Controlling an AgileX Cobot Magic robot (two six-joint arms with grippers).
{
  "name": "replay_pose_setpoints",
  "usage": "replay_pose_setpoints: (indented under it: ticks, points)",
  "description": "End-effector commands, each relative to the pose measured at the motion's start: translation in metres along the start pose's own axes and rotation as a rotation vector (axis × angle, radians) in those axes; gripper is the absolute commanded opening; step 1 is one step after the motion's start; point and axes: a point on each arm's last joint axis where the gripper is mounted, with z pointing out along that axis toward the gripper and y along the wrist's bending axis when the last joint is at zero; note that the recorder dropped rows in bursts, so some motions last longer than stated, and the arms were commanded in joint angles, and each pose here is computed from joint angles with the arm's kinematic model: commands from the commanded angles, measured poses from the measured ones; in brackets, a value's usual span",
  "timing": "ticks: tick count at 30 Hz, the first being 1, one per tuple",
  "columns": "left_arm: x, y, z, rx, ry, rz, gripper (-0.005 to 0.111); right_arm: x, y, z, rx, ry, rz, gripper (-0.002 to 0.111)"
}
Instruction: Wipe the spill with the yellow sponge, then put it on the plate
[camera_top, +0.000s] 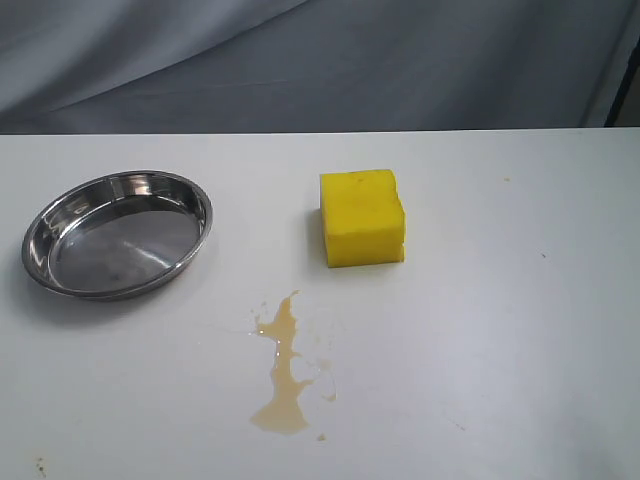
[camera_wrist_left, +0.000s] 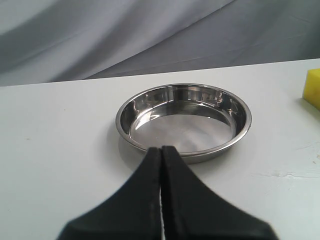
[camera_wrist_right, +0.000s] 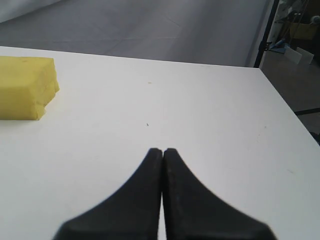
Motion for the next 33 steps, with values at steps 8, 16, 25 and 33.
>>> replay_pose_setpoints:
  ticks: [8, 16, 25, 33]
  points:
    - [0.0, 0.0, 0.0, 0.006, -0.008, -0.008, 0.0, 0.0, 0.0, 0.0, 0.002, -0.008, -0.021, 0.0]
    - [0.0, 0.0, 0.0, 0.006, -0.008, -0.008, 0.0, 0.0, 0.0, 0.0, 0.002, -0.008, -0.021, 0.0]
    - [0.0, 0.0, 0.0, 0.006, -0.008, -0.008, 0.0, -0.023, 0.0, -0.003, 0.0, -0.266, -0.036, 0.0]
    - [0.0, 0.0, 0.0, 0.006, -0.008, -0.008, 0.0, -0.045, 0.0, -0.012, -0.012, -0.526, 0.034, 0.0]
